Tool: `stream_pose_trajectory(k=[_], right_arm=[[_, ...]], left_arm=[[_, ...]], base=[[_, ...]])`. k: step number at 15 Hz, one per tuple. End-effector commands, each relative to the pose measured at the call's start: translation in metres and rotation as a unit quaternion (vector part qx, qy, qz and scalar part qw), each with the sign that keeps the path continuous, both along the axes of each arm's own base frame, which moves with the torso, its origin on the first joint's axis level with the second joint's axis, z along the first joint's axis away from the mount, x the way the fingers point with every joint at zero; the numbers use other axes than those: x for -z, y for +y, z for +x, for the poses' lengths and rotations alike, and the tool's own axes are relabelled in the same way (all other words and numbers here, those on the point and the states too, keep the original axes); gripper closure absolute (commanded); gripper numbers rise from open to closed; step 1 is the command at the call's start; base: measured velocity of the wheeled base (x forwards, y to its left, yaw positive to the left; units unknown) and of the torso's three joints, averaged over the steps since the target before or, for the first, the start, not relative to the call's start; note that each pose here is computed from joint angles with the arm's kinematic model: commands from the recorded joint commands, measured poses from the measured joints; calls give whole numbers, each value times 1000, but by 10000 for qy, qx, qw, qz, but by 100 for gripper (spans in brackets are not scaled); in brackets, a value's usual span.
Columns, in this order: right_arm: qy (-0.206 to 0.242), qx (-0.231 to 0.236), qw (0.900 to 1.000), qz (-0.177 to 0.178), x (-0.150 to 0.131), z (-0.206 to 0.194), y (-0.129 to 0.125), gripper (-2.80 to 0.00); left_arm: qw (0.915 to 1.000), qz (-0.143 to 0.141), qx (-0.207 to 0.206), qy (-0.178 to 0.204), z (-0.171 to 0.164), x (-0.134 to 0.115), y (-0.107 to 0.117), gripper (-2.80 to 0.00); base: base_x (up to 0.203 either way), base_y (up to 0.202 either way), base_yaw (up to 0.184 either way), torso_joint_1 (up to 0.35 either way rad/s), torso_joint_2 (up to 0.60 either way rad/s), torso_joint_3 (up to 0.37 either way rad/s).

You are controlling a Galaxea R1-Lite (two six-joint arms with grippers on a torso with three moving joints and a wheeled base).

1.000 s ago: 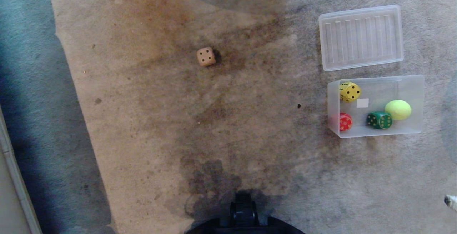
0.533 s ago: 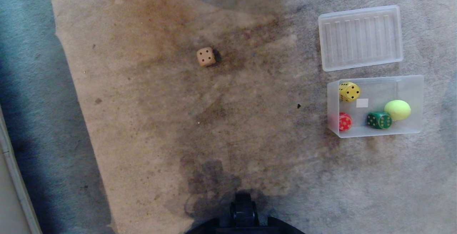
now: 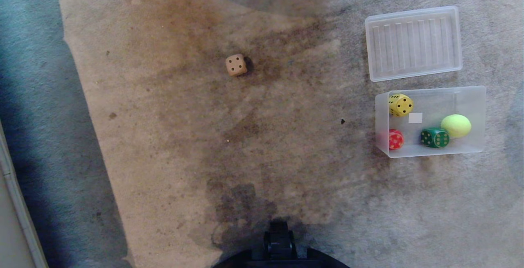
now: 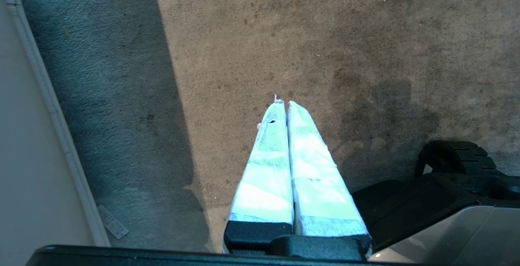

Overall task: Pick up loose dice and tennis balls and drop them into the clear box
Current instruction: Pick up toys out of the box

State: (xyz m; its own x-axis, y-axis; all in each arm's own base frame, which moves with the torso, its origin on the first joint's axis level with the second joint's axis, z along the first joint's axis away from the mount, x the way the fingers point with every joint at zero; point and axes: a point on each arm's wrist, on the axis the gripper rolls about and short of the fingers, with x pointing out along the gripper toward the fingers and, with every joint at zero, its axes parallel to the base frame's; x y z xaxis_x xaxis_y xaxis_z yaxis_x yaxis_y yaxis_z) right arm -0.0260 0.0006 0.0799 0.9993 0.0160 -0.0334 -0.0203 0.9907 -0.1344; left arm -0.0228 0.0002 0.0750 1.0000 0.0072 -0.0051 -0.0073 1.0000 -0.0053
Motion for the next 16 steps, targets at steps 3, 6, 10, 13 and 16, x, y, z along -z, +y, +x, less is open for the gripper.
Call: stream_pose_trajectory(k=[3,6,10,13,16], right_arm=[[-22,-5,10000,-5,0,0,0,0],[-22,-5,10000,-5,0,0,0,0],[138,29,9991,401,5,0,0,0],[138,29,9991,401,5,0,0,0],[138,29,9991,401,5,0,0,0]], left_arm=[[10000,-4,-2,-3,0,0,0,0],[10000,-4,-2,-3,0,0,0,0],[10000,-4,-2,-3,0,0,0,0],[10000,-4,-2,-3,0,0,0,0],[10000,-4,-2,-3,0,0,0,0]], base=[[0,0,0,0,0,0],[0,0,0,0,0,0],[0,0,0,0,0,0],[-2,-2,111,4,-1,2],[-1,-7,166,2,0,0]])
